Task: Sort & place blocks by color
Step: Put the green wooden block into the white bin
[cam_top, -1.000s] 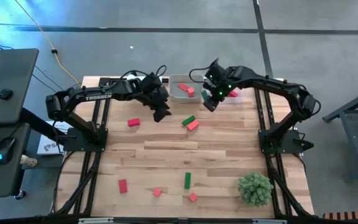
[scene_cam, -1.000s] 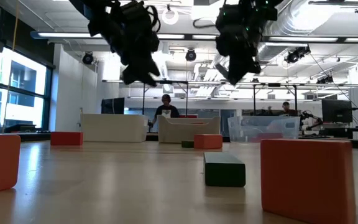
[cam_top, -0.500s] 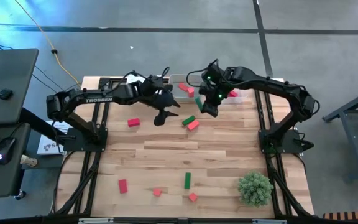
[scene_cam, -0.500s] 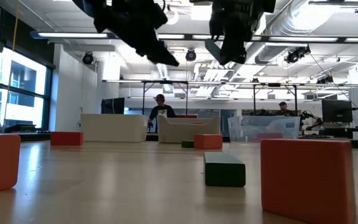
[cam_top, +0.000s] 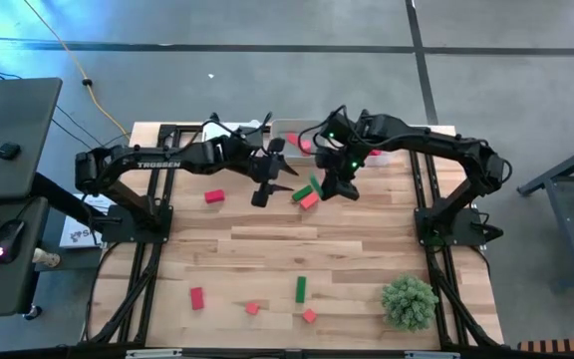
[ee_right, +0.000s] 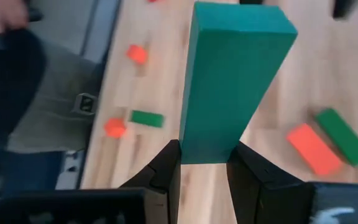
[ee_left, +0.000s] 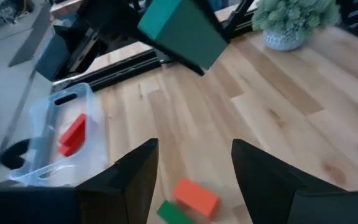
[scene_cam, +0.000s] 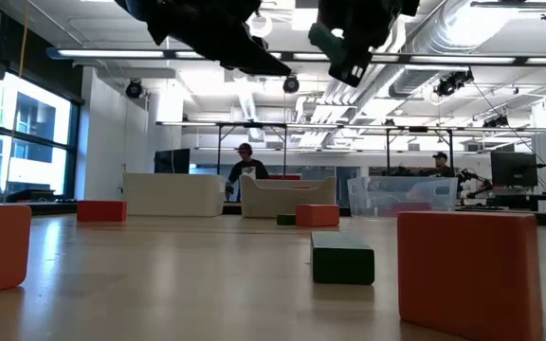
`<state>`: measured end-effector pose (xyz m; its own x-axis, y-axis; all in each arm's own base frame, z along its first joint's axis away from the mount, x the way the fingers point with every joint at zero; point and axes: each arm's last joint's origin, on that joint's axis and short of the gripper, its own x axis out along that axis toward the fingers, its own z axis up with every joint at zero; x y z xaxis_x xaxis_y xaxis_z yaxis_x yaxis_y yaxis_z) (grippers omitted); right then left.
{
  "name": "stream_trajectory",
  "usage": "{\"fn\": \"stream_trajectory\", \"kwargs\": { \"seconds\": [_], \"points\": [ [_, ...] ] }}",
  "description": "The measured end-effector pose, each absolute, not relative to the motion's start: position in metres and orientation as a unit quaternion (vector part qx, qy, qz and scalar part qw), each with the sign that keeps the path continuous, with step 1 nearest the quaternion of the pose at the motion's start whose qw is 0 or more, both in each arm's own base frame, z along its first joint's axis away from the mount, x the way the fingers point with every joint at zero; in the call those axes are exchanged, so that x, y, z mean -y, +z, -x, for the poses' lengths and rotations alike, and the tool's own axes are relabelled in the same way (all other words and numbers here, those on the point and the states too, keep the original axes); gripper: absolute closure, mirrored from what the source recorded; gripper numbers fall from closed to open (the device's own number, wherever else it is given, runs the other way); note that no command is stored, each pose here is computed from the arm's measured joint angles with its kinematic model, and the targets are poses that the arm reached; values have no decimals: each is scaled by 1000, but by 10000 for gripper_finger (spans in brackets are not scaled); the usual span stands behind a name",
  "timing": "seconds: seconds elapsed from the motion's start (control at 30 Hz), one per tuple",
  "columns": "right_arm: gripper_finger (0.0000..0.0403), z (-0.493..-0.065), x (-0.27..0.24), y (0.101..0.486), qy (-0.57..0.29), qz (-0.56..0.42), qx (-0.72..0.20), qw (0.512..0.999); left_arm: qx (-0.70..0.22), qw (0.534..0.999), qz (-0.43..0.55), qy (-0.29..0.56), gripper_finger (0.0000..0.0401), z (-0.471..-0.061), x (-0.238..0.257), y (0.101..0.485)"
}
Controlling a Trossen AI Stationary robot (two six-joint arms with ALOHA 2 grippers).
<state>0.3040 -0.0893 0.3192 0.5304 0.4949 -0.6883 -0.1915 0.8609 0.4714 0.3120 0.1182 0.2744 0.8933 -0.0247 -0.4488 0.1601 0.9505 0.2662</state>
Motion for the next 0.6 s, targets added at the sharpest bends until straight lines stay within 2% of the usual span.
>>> {"fn": "stream_trajectory", "kwargs": {
  "seconds": [0.23, 0.43, 0.6],
  "points": [
    [325, -308, 72, 321, 272, -159, -420, 851, -219, 972, -63, -64, 208, -320, -97, 276],
    [325, -311, 58, 321, 313, -137, -409, 846, -151, 985, 21, -82, 208, -329, -83, 289],
    [325, -313, 51, 323, 353, -114, -385, 845, -113, 989, 52, -81, 208, -333, -80, 298]
  ]
}}
